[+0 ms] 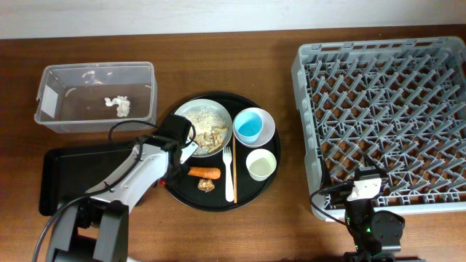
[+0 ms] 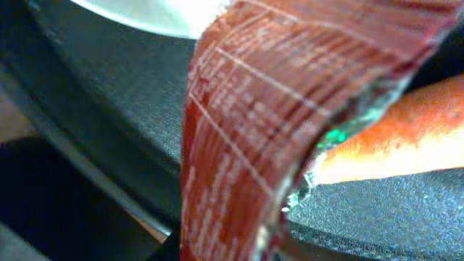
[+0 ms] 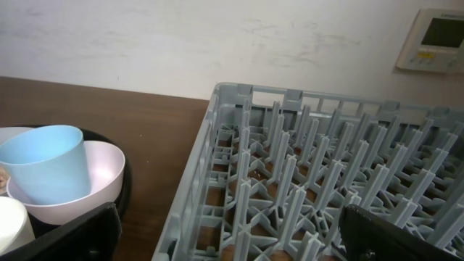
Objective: Sort waste into correct bins and load items into the dishwasher rack
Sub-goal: 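Lift the red wrapper off the plate with the left gripper, then carry the red wrapper to the clear bin and release it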
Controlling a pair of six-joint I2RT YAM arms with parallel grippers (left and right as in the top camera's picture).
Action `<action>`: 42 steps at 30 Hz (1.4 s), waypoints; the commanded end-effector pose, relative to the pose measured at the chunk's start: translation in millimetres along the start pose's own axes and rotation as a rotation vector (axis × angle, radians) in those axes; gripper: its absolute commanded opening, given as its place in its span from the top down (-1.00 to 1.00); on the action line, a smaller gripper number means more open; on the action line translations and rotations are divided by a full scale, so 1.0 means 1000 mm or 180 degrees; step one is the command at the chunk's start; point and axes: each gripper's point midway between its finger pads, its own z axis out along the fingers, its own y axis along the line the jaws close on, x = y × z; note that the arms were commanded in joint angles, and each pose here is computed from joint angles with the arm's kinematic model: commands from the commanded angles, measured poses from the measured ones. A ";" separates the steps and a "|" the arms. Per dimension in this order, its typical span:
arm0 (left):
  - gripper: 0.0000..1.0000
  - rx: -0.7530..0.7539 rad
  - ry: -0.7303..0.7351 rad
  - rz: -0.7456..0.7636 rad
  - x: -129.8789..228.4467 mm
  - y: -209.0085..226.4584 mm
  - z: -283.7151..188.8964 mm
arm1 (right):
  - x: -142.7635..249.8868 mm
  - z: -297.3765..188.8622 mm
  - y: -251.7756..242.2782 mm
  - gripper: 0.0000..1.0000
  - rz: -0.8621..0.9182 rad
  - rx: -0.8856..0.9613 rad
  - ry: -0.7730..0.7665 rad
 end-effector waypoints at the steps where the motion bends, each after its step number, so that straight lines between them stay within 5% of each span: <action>1: 0.70 -0.0046 -0.0052 -0.0027 -0.010 0.009 -0.013 | 0.003 0.000 0.001 -0.97 -0.0020 -0.0005 0.0018; 6: 0.99 -0.0133 -0.0301 -0.0087 -0.018 0.018 -0.039 | 0.003 0.000 0.001 -0.97 -0.0020 -0.0005 0.0018; 10: 0.99 -0.0445 -0.1490 -0.0754 -0.071 0.054 -0.113 | 0.003 0.000 0.001 -0.97 -0.0020 -0.0005 0.0018; 14: 0.99 -0.0385 -0.2650 -0.1584 -0.110 0.130 -0.155 | 0.003 0.000 0.001 -0.97 -0.0020 -0.0005 0.0018; 17: 0.99 -0.0394 -0.2685 -0.1994 -0.088 0.192 -0.127 | 0.003 0.000 0.001 -0.97 -0.0020 -0.0005 0.0018; 18: 0.92 -0.0496 -0.2624 -0.2186 -0.072 0.216 -0.114 | 0.003 0.000 0.001 -0.97 -0.0020 -0.0005 0.0018; 19: 0.56 -0.0553 -0.2639 -0.2254 -0.066 0.226 -0.112 | 0.003 0.000 0.001 -0.97 -0.0020 -0.0005 0.0018; 21: 0.54 -0.0676 -0.2779 -0.2304 -0.066 0.242 -0.117 | 0.003 0.000 0.001 -0.97 -0.0020 -0.0005 0.0018; 24: 0.18 -0.0744 -0.2911 -0.2291 -0.071 0.249 -0.123 | 0.003 0.000 0.001 -0.97 -0.0020 -0.0005 0.0018; 25: -0.45 -0.0736 -0.2897 -0.2292 -0.072 0.249 -0.119 | 0.003 0.000 0.001 -0.97 -0.0020 -0.0005 0.0018; 26: -0.62 -0.0708 -0.2844 -0.2297 -0.073 0.248 -0.110 | 0.003 0.000 0.001 -0.97 -0.0020 -0.0005 0.0018; 27: -0.65 -0.0696 -0.2822 -0.2299 -0.075 0.249 -0.104 | 0.003 0.000 0.001 -0.97 -0.0020 -0.0005 0.0018; 28: -0.88 -0.0682 -0.2814 -0.2296 -0.077 0.249 -0.099 | 0.003 0.000 0.001 -0.97 -0.0020 -0.0005 0.0018; 30: -0.88 -0.0706 -0.2857 -0.2292 -0.078 0.251 -0.101 | 0.003 0.000 0.001 -0.97 -0.0020 -0.0005 0.0018; 35: -0.58 -0.0185 -0.3272 -0.1934 -0.079 0.211 -0.169 | 0.003 0.000 0.001 -0.97 -0.0020 -0.0005 0.0018; 36: -0.61 0.0273 -0.3503 -0.1638 -0.078 0.176 -0.204 | 0.003 0.000 0.001 -0.97 -0.0020 -0.0005 0.0018; 37: -0.98 0.0755 -0.3719 -0.1315 -0.072 0.137 -0.238 | 0.003 0.000 0.001 -0.97 -0.0020 -0.0005 0.0018; 40: -0.98 0.1953 -0.3984 -0.0645 -0.043 0.047 -0.300 | 0.003 0.000 0.001 -0.97 -0.0020 -0.0005 0.0017; 42: -0.98 0.2532 -0.3431 -0.0939 -0.034 0.011 -0.282 | 0.003 0.000 0.001 -0.97 -0.0020 -0.0005 0.0018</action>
